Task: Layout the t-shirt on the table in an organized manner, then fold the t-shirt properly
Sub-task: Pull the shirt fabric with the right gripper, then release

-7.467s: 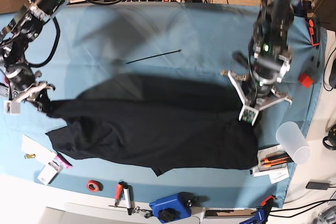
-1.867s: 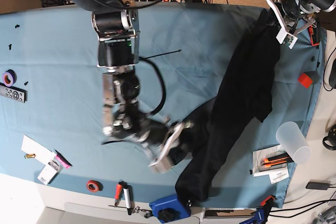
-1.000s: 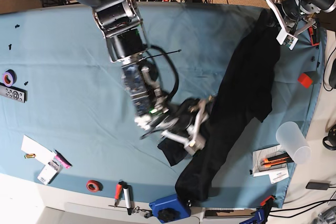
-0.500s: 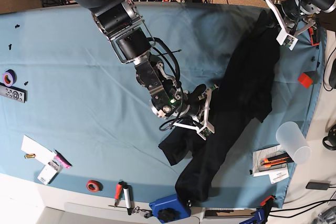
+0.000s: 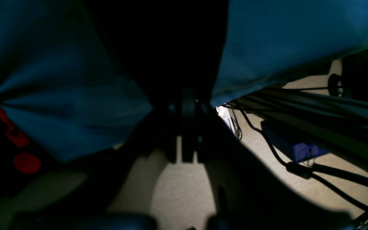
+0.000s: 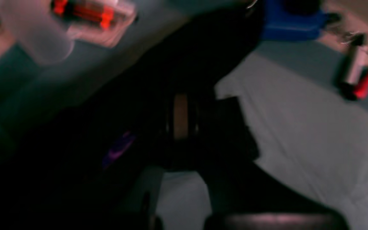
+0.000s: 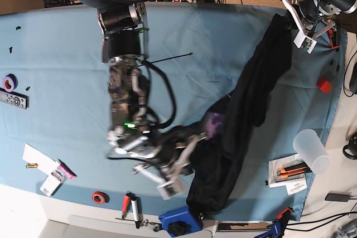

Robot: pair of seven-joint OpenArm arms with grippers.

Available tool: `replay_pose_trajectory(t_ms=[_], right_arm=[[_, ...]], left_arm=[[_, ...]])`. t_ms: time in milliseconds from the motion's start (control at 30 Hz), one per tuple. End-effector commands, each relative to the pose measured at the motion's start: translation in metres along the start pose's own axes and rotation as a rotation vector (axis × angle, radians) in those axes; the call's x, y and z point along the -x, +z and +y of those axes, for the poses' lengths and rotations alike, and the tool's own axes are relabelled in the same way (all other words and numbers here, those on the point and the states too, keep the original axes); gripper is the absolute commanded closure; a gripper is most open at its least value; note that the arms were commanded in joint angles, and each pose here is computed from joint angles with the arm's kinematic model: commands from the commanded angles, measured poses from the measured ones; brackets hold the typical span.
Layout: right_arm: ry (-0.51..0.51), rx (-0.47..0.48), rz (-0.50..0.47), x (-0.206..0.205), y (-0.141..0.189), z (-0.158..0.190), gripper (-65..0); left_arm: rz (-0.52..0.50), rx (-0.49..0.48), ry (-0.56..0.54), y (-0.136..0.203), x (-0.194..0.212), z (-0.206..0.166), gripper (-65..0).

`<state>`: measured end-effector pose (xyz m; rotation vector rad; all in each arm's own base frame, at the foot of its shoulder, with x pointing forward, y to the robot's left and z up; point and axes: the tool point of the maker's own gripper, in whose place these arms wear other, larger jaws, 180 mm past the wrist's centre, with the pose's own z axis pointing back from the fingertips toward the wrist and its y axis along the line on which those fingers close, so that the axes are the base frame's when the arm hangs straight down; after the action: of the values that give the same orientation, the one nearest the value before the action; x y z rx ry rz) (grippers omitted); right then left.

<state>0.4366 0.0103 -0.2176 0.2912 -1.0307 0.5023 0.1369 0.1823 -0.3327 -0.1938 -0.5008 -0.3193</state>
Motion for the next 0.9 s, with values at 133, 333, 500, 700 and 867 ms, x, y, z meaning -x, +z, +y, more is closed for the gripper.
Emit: replay_pose_trajectory(t_ms=[133,333,500,700,867], right_arm=[[-0.049,0.062,-0.018,0.005,0.016,-0.042,0.0],[-0.142,0.083,-0.007,0.032,0.031,-0.073,0.0],[-0.023,-0.021,0.035,0.049,0.025,-0.044,-7.4],[0.066,-0.166,-0.056,0.031,-0.001,0.029,-22.1],[0.131,-0.209,-0.026,0.028,-0.050,0.082,-22.1]], left_arm=[[-0.021,-0.006,-0.016,0.004,-0.005,0.001,0.0],[-0.022,-0.006,-0.016,0.004,-0.006,0.001,0.0],[-0.022,-0.005,-0.016,0.004,-0.005,0.001,0.0],[-0.022,-0.005,-0.015,0.004,-0.006,0.001,0.0],[-0.022,-0.005,-0.015,0.004,-0.006,0.001,0.0]])
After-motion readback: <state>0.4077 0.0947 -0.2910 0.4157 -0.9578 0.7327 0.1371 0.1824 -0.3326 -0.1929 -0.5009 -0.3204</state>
